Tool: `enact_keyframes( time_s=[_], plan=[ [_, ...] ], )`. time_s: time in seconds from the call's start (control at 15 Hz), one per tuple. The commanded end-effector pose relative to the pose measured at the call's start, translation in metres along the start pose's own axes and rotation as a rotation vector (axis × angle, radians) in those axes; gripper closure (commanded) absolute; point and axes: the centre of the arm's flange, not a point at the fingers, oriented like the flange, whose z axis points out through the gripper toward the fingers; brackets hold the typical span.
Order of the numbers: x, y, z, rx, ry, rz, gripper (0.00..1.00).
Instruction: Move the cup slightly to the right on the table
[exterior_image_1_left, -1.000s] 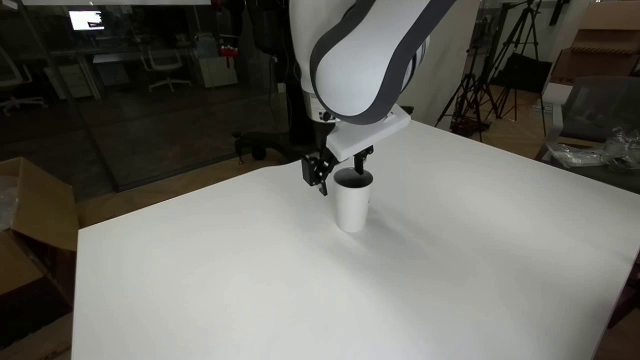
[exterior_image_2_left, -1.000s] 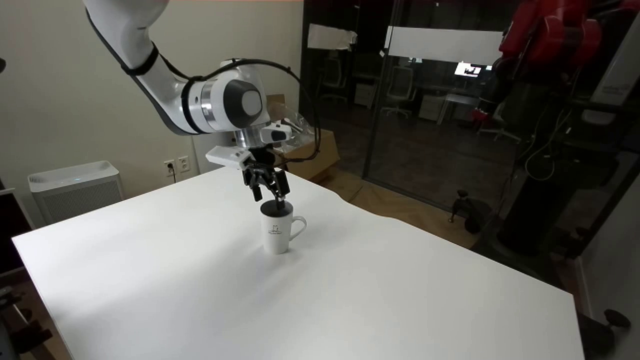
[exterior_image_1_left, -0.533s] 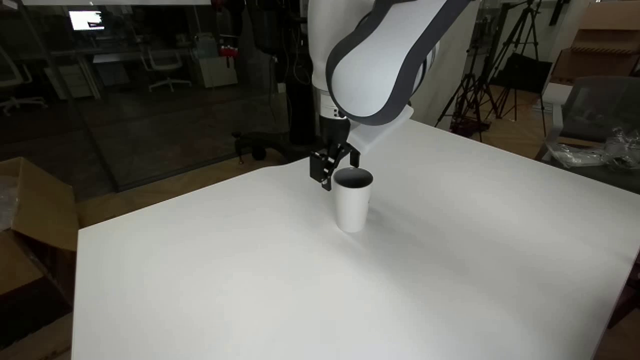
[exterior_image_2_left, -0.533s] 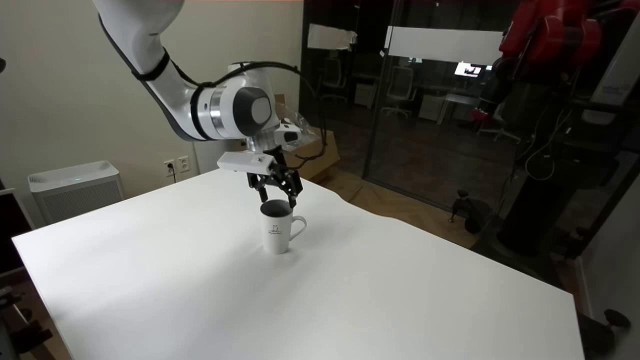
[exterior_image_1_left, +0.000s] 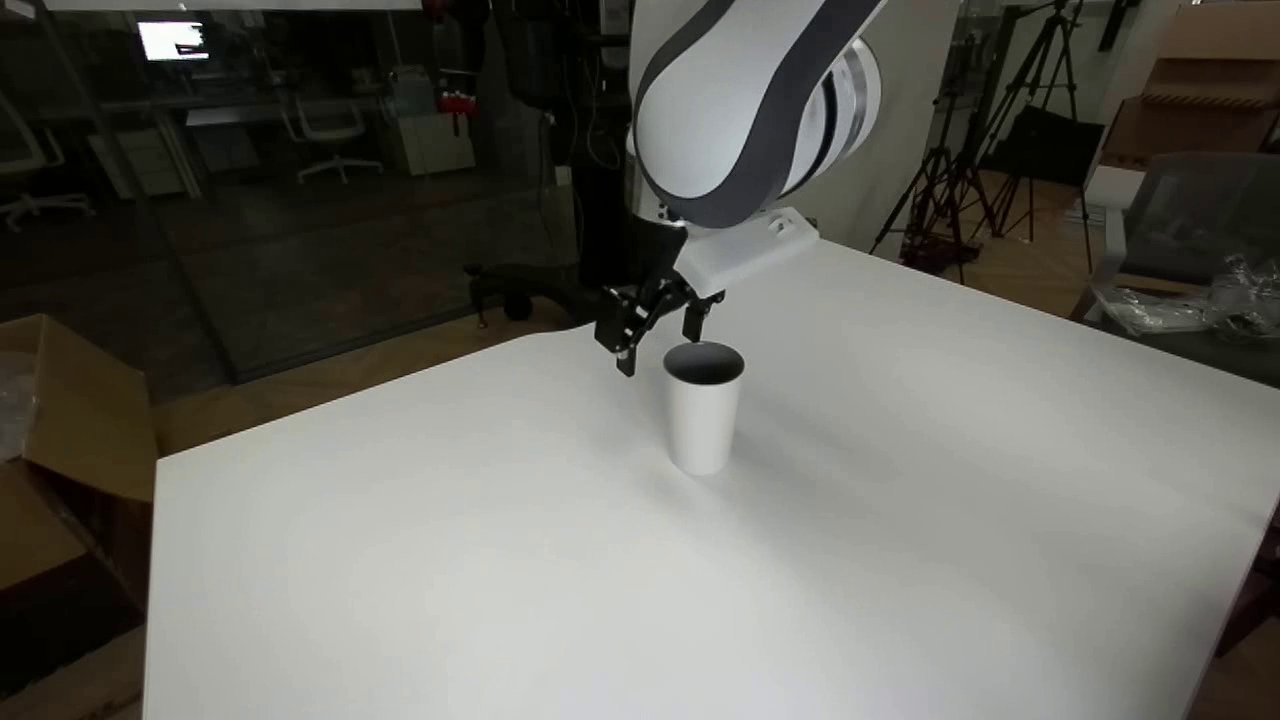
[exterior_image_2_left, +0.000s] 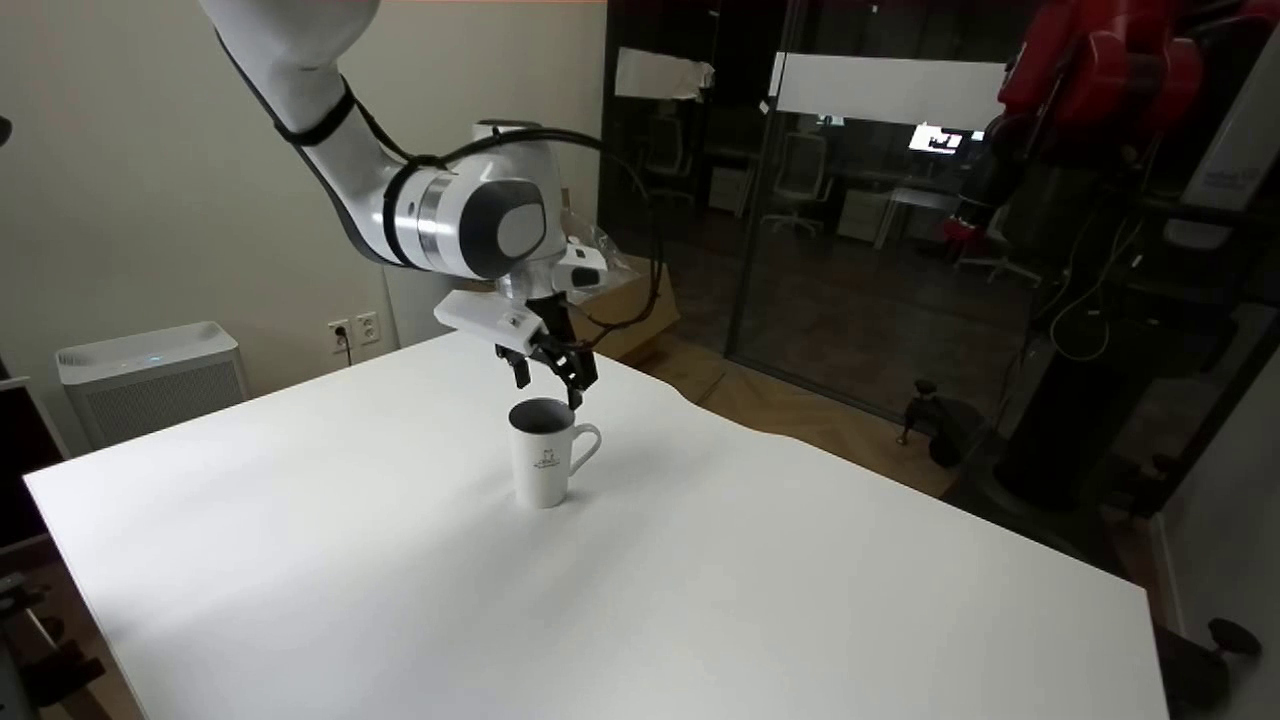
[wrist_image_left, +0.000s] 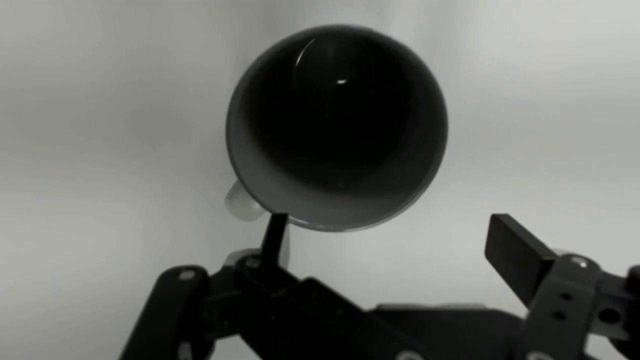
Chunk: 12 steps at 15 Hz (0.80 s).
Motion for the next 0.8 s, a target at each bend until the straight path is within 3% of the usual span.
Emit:
enact_keyframes(
  time_s=[0.0,0.73],
  plan=[
    [-0.005,-0.015,-0.008,0.051,-0.003,0.124,0.00],
    [-0.037,-0.037,-0.015,0.037,-0.046,0.311,0.00]
  ],
)
